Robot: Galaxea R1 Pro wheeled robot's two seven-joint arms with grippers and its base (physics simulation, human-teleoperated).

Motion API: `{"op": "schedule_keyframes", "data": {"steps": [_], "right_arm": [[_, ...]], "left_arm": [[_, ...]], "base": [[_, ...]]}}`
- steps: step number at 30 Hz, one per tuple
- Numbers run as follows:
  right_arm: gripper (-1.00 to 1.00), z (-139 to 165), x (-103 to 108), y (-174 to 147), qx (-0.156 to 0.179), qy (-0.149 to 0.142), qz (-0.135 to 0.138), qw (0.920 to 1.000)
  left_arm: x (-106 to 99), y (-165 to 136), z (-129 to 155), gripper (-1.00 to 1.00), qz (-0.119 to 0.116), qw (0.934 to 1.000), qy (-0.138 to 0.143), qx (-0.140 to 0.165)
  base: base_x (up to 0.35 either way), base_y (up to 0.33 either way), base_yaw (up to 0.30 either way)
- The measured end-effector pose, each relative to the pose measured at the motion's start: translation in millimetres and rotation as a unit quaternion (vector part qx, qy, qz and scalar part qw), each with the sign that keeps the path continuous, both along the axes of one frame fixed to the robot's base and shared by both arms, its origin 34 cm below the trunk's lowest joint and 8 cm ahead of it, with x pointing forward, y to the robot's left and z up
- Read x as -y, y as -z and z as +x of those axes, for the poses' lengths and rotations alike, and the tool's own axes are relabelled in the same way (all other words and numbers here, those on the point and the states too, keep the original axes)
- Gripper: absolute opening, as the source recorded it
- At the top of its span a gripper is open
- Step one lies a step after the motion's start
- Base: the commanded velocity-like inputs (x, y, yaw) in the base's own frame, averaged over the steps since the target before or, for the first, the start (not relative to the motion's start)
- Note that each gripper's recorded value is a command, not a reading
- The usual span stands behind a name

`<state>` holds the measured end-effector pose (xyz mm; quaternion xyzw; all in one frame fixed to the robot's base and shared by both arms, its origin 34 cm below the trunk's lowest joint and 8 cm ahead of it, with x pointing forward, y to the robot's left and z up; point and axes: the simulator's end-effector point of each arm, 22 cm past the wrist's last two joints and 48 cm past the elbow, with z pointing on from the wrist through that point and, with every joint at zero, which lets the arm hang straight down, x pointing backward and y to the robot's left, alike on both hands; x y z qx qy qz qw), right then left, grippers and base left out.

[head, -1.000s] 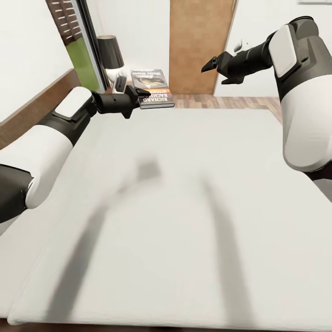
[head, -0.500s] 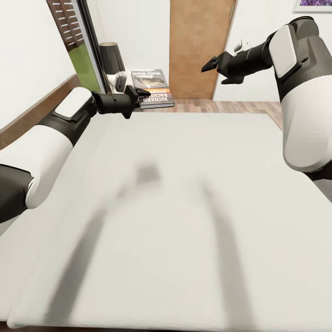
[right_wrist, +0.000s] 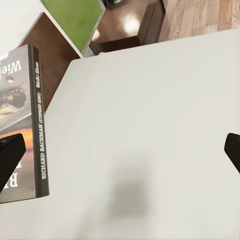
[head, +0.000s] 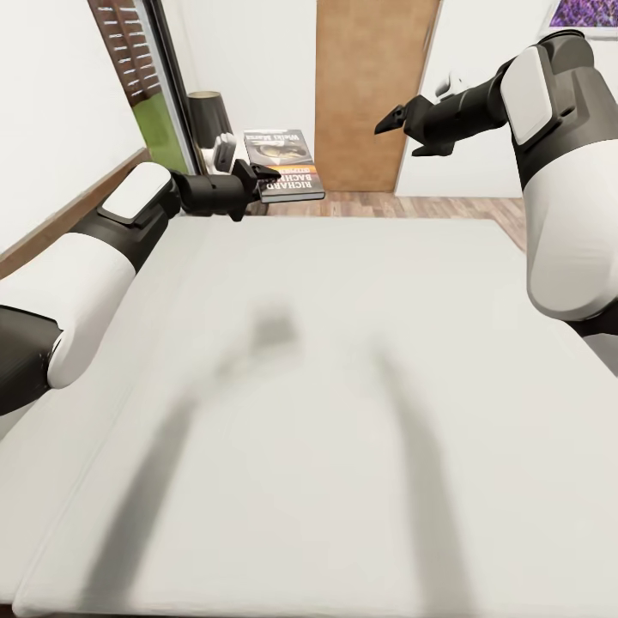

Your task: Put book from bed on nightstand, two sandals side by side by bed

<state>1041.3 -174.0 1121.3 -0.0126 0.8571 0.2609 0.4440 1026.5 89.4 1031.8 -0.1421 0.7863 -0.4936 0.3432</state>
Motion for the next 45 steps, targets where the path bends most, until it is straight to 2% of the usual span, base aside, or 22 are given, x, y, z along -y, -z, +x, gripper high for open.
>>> {"op": "schedule_keyframes", "data": {"steps": [25,42,45], "right_arm": [[1.0,-14,0,-38,0.022,0.0,0.0,0.9998],[1.0,-22,23,-62,0.036,0.015,-0.002,0.9993],[1.0,-24,24,-58,0.032,0.016,-0.003,0.9993]], "left_arm": [[0,-36,-10,-1.0,0.003,0.9998,0.0,0.021],[0,-61,-18,-1.0,0.003,0.9994,0.0,0.036],[-1,-65,-19,-1.0,0.002,0.9993,0.0,0.038]], "base": [[0.0,0.0,0.0],[0.0,0.0,0.0],[0.0,0.0,0.0]]}}
